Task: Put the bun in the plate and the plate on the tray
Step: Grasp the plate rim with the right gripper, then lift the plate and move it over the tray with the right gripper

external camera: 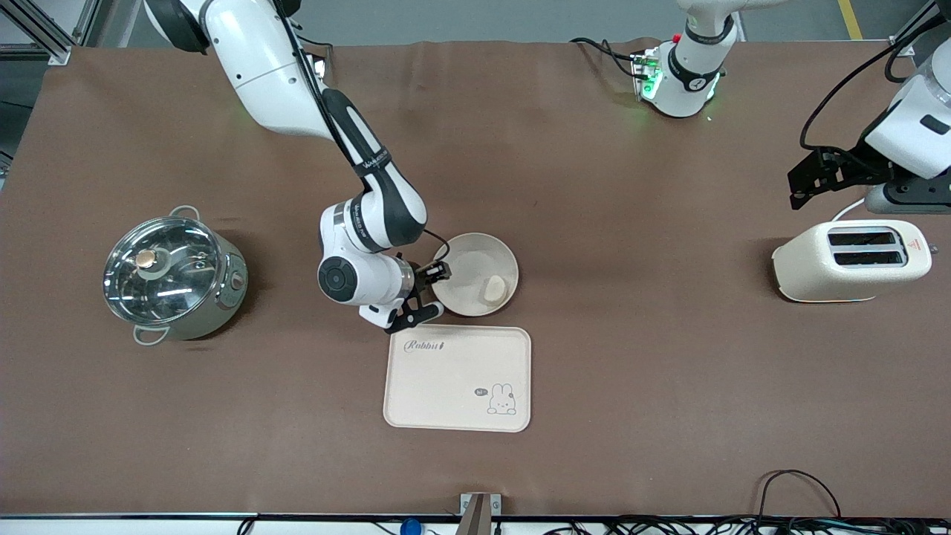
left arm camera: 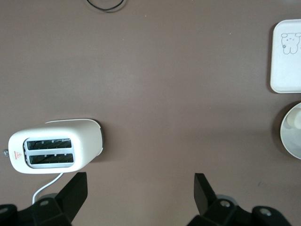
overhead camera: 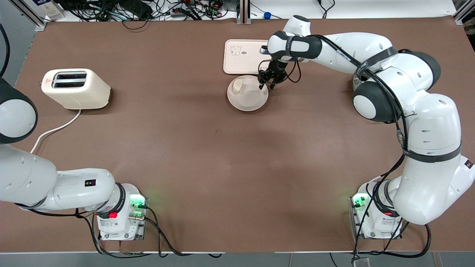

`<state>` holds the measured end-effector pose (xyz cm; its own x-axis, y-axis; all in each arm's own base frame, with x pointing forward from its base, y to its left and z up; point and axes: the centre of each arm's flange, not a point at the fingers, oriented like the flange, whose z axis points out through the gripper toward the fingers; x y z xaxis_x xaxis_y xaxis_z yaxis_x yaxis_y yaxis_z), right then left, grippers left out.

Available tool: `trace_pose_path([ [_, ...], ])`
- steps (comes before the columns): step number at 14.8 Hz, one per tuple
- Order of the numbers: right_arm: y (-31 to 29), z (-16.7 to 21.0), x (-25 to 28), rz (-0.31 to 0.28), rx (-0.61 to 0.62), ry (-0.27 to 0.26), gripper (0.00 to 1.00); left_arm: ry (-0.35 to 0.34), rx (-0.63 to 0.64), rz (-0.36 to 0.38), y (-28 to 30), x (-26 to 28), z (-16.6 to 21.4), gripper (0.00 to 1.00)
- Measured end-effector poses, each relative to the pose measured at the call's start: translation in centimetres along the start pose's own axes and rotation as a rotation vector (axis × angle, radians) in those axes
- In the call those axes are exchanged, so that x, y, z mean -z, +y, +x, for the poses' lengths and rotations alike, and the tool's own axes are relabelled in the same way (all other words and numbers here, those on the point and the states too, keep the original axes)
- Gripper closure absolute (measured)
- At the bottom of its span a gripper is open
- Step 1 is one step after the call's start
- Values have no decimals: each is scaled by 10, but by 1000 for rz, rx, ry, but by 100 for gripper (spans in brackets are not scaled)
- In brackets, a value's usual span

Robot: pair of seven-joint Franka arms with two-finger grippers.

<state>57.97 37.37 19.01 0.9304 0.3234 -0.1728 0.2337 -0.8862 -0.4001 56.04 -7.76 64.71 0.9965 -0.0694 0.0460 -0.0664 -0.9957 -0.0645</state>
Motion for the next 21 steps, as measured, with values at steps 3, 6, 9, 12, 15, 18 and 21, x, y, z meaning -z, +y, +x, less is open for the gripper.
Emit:
trace_pose_path([
  [3,4,1,-9,1,-9,-3,47,-1,-4,-18,3,0,0,0],
  [6,4,2,-9,2,-10,-3,77,7,-2,-53,9,9,-6,0],
  [9,4,3,-9,3,-9,-1,90,6,5,-54,10,9,-6,0],
  [12,4,5,-6,5,-18,5,96,-1,14,-54,5,5,-3,0],
  [15,-1,11,12,22,-73,17,96,-4,15,-54,4,4,-3,0],
  [18,-19,26,65,60,-154,59,96,-4,0,-54,2,3,-2,0],
  [21,-22,41,114,93,-236,141,96,-5,2,-53,-4,3,-2,0],
])
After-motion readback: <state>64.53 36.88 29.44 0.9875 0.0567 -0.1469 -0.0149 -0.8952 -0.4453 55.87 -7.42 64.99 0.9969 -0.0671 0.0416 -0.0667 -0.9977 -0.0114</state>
